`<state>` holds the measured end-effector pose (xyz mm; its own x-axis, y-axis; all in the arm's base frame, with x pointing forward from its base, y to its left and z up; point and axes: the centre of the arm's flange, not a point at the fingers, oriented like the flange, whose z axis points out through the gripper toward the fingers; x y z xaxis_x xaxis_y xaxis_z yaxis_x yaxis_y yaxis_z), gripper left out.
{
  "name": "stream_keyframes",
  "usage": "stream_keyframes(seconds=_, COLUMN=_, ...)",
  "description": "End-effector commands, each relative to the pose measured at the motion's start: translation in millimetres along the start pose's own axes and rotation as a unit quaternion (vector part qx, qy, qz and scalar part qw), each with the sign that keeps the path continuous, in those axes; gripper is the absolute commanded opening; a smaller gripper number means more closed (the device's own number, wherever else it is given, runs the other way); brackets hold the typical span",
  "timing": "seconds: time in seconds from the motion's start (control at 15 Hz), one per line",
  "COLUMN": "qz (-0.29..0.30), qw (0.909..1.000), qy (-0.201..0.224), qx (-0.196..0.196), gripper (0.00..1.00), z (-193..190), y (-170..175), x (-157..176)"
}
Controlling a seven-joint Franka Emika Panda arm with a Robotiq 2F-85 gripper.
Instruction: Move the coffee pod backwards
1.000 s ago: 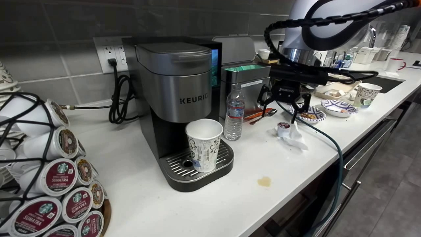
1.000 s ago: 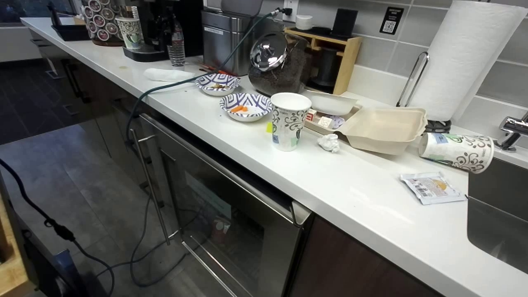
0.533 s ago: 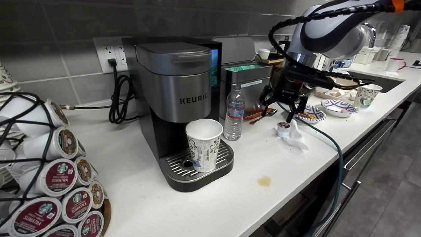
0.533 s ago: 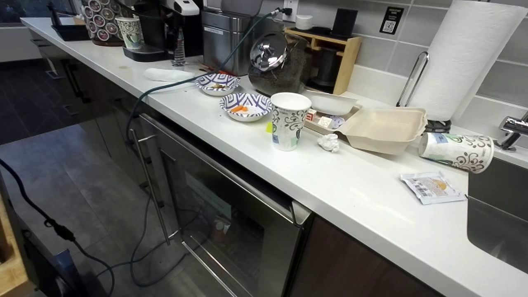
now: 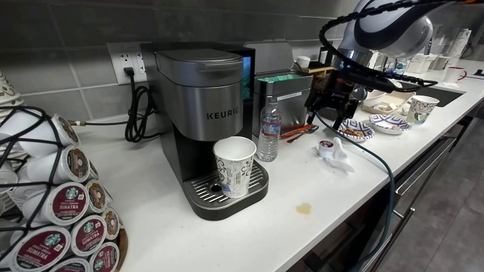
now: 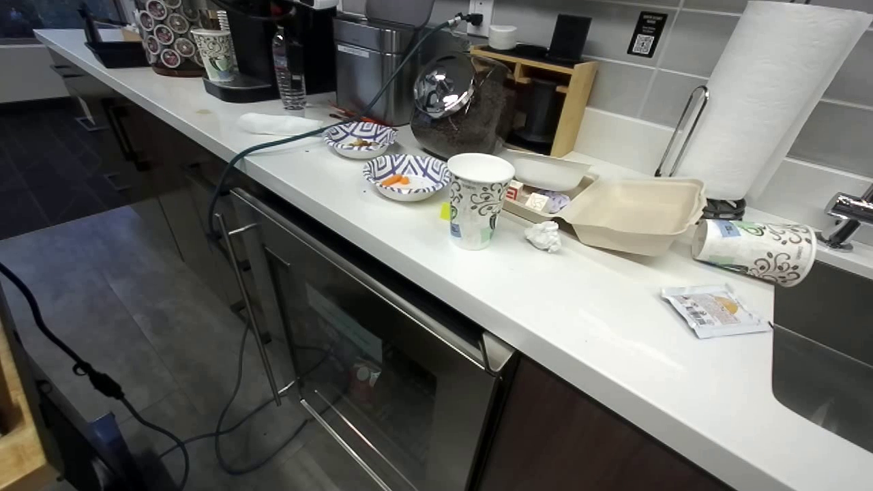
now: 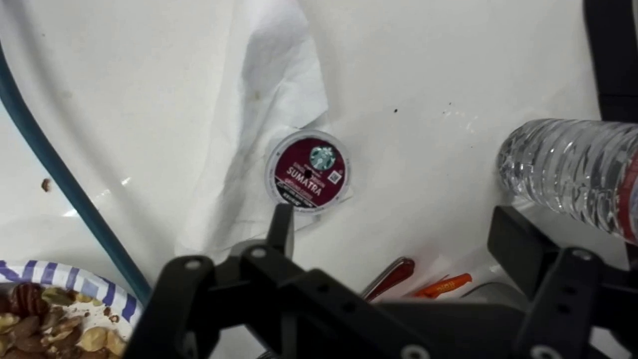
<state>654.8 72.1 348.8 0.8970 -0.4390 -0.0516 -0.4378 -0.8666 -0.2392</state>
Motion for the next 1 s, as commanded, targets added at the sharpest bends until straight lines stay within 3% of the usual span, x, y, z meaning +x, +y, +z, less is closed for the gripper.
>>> stream_keyframes(seconds=0.0, qz=-0.004, qw=0.9988, qy=0.019, qx=-0.045, gripper=1.00, z=6, y=2, x=-1)
stream_keyframes(seconds=0.33, qz=-0.036, qw=0.9924, qy=0.029, qx=-0.114, gripper=1.00, z=19, y=5, x=-16)
stream_keyframes(seconds=0.93, qz=-0.053, qw=0.9910, qy=0.018, qx=-0.122, gripper=0.90, z=49, y=-7, x=-33)
